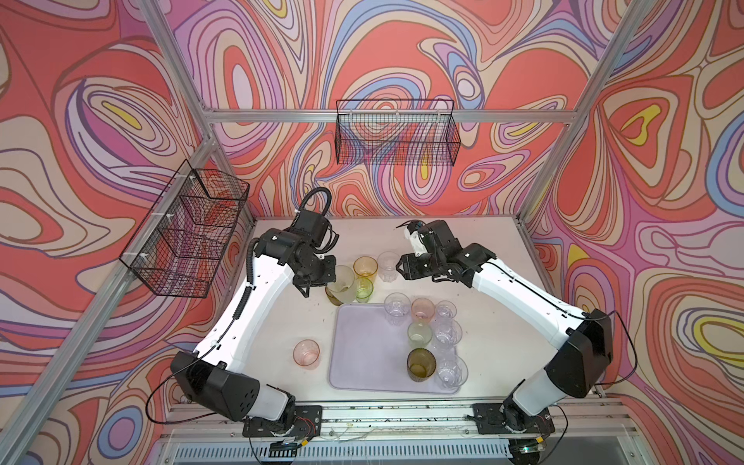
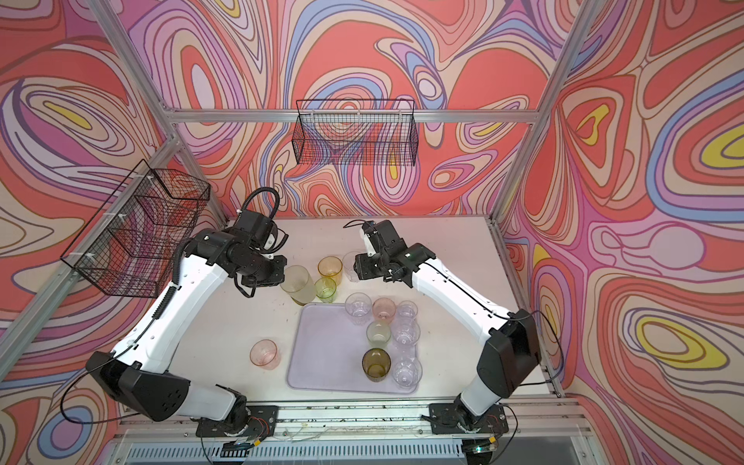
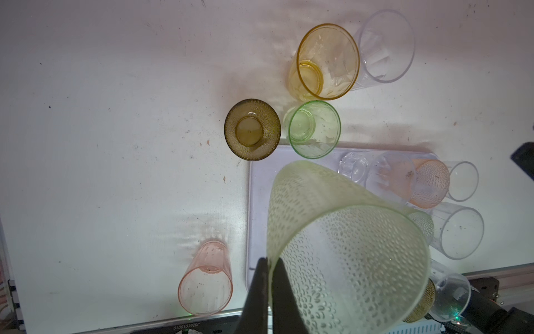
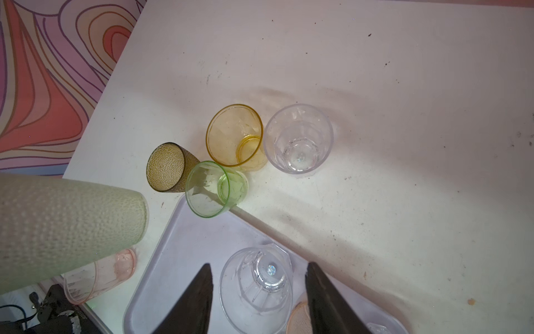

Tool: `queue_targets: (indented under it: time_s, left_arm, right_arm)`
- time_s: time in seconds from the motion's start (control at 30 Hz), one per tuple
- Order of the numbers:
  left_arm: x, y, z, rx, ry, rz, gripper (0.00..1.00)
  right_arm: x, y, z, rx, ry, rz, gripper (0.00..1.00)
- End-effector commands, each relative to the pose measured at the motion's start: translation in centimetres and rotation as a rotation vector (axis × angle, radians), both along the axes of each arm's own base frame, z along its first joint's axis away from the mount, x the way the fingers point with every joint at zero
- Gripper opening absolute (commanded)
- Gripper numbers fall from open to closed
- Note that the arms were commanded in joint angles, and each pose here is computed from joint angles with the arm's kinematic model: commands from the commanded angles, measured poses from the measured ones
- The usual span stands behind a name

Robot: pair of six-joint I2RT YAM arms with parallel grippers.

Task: Place the glasses into the tray
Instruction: Place the glass on the tray.

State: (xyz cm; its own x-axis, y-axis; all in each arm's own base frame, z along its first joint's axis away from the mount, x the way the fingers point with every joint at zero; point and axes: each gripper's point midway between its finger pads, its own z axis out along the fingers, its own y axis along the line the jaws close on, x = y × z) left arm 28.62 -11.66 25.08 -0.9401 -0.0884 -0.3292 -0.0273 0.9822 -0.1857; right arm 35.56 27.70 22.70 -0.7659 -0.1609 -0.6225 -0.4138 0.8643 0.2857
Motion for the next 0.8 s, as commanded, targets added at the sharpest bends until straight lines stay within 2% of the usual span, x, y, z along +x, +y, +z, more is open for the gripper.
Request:
queue_targets:
  time_s: [0.0, 0.33, 0.47, 0.77]
  left_arm:
    - [-2.3, 0.4, -0.8, 0.011, 0.067, 0.044, 0.0]
    - [-4.4, -0.2, -2.5, 0.022, 0.068, 0.05, 0.0]
    - [-5.3, -1.6, -3.6, -0.023, 0.058, 0.035, 0.0]
    - [-6.4, -2.9, -5.1, -0.026, 0.066, 0.012, 0.0]
  right_arm:
    - [0.0, 1.0, 0.2, 0.033, 0.052, 0.011, 0.54]
    - [1.3, 1.6, -0.5, 0.084, 0.049, 0.018, 0.55]
    - [0.9, 1.7, -1.0, 0.112, 0.08, 0.0, 0.56]
    - [0.0, 1.0, -0.9, 0.128, 0.12, -0.041, 0.57]
